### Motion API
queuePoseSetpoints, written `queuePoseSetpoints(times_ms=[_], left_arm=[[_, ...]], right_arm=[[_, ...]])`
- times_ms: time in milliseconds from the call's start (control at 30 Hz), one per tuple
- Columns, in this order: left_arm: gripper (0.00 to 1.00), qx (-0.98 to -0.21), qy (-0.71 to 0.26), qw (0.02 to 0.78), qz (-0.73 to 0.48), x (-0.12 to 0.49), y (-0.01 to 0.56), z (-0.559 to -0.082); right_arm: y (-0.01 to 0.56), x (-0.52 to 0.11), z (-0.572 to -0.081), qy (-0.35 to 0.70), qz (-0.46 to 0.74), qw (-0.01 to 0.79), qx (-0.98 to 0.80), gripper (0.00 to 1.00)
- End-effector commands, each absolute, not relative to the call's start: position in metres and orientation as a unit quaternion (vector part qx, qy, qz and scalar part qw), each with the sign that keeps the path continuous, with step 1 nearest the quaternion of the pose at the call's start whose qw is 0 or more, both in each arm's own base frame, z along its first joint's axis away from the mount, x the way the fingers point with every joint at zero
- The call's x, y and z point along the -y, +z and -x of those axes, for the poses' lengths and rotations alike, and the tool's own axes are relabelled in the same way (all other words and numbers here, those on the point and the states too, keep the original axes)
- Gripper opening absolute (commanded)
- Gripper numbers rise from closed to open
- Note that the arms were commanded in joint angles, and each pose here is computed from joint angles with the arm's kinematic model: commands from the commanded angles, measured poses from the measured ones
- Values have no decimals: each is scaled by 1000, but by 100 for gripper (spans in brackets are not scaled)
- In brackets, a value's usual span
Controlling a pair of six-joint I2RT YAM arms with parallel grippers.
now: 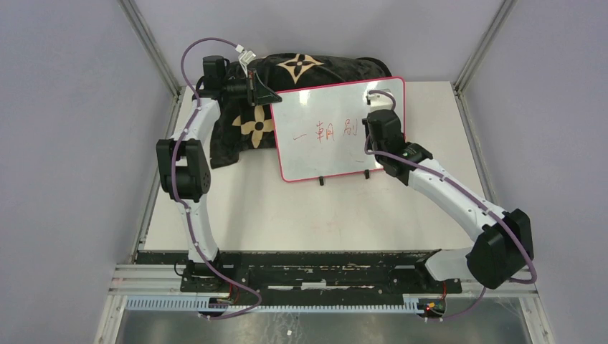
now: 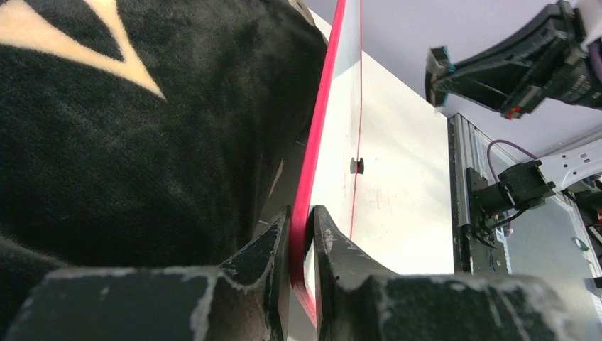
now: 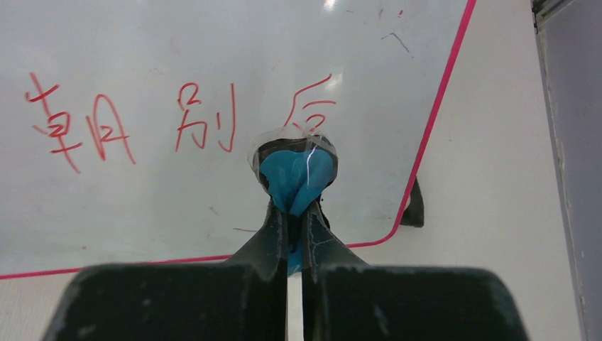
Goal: Erase the whiteboard
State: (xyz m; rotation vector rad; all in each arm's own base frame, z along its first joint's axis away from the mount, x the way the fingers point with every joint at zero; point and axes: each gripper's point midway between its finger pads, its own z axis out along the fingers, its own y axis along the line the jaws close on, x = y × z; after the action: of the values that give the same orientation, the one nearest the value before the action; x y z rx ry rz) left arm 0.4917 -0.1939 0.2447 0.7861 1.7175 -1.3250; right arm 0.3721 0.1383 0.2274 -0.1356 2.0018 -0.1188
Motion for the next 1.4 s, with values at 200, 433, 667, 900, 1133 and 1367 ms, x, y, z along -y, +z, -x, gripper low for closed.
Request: queuePoseSetpoints(times_ms=[200, 433, 667, 900, 1133, 1367], left_arm=[[3, -680, -522, 391, -334, 196, 230, -493], [3, -682, -520, 389, -336, 196, 227, -495], [3, -686, -515, 389, -335, 195, 229, -496], [3, -691, -510, 387, -337, 194, 228, -494], [3, -693, -506, 388, -337, 194, 231, -494], [3, -697, -504, 384, -335, 195, 228, -493]], right_arm=[[253, -101, -449, -25, 12, 600, -800, 1], [253, -98, -464, -32, 18, 607, -794, 1], [244, -103, -478, -37, 27, 603, -796, 1], [236, -114, -490, -23, 39, 597, -801, 1], [221, -145, -498, 25, 59, 580, -812, 1], [214, -203, -485, 35, 117, 572, -811, 1]])
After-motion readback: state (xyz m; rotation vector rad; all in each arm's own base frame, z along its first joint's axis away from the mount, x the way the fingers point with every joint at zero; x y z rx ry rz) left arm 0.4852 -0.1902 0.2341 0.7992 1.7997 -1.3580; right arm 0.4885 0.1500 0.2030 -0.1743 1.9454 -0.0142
